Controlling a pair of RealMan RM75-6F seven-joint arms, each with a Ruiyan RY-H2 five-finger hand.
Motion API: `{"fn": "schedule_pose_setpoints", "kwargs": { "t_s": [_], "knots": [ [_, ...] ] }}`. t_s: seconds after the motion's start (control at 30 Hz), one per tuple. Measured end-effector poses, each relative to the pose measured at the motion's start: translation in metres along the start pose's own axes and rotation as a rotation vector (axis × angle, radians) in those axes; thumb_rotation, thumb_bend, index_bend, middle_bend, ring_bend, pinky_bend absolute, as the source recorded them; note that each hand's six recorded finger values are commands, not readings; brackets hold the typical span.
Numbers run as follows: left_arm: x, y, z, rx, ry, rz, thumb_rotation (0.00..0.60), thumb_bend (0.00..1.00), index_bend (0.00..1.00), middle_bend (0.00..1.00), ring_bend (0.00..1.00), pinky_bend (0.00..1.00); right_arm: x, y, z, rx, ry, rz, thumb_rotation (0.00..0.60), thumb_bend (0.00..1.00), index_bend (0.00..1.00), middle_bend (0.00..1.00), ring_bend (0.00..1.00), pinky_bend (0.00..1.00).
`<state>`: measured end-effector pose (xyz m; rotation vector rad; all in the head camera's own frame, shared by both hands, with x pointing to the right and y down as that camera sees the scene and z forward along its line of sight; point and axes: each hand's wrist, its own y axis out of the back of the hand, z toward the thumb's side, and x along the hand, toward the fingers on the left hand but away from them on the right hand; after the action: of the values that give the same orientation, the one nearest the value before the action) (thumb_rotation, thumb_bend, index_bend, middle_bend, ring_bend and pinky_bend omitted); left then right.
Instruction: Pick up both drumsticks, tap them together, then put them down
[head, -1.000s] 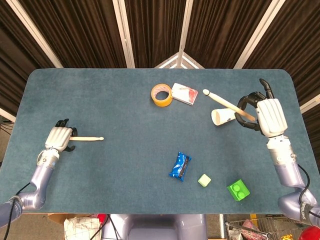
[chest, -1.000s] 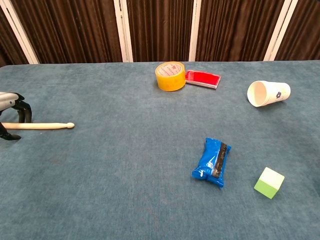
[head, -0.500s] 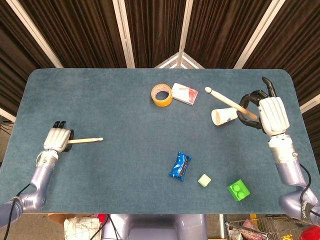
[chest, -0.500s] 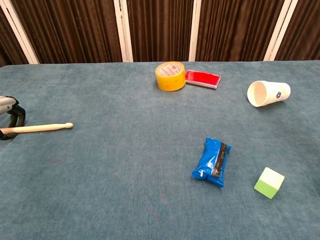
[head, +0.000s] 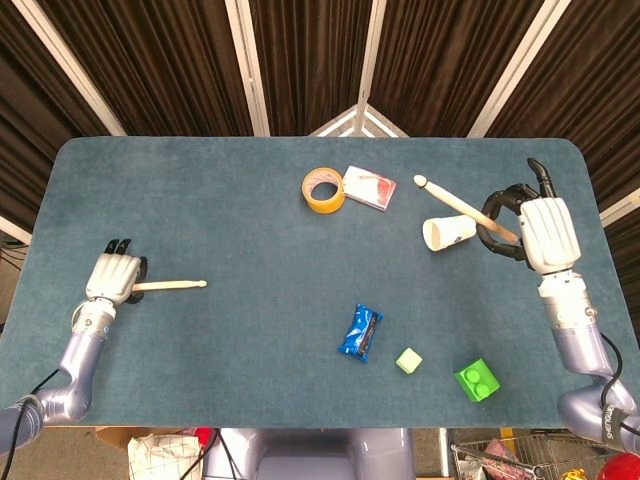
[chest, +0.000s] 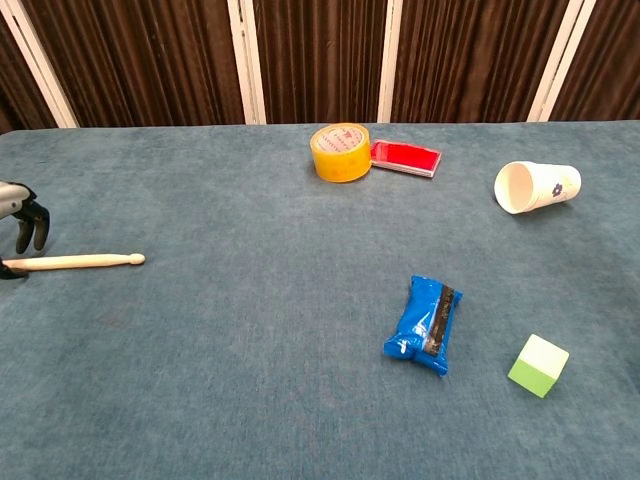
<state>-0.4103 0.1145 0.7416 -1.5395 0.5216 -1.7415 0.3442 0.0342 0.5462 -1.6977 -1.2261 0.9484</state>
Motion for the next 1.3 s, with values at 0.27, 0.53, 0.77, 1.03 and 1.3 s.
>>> {"fn": "schedule_pose_setpoints", "kwargs": {
  "t_s": [0.27,0.53,0.77,1.03,1.3],
  "knots": [
    [0.000,-0.001,0.006,0.037,-0.013,0.005,0.600,0.35,0.52,0.50,0.10,0.09,-0.002,0.002,-0.001,0.007,-0.010,-0.004,0.600,0.46,0.71,0.64,0.41,0.00],
    [0.000,-0.002,0.009,0.059,-0.024,0.010,0.600,0.35,0.53,0.51,0.10,0.09,-0.004,0.004,-0.006,0.013,-0.024,-0.012,0.600,0.46,0.71,0.64,0.41,0.00],
    [-0.001,-0.004,0.008,0.090,-0.019,0.011,0.600,0.36,0.55,0.53,0.11,0.09,0.000,0.004,-0.006,0.015,-0.025,-0.010,0.600,0.46,0.71,0.64,0.41,0.00],
    [0.000,-0.005,0.009,0.137,-0.019,0.023,0.600,0.36,0.55,0.53,0.11,0.09,0.000,0.003,-0.007,0.019,-0.027,-0.008,0.600,0.46,0.71,0.64,0.41,0.00],
    [0.000,-0.005,0.010,0.166,-0.023,0.033,0.600,0.36,0.55,0.53,0.11,0.09,-0.002,0.004,-0.008,0.025,-0.034,-0.007,0.600,0.46,0.71,0.64,0.41,0.00]
  ]
}}
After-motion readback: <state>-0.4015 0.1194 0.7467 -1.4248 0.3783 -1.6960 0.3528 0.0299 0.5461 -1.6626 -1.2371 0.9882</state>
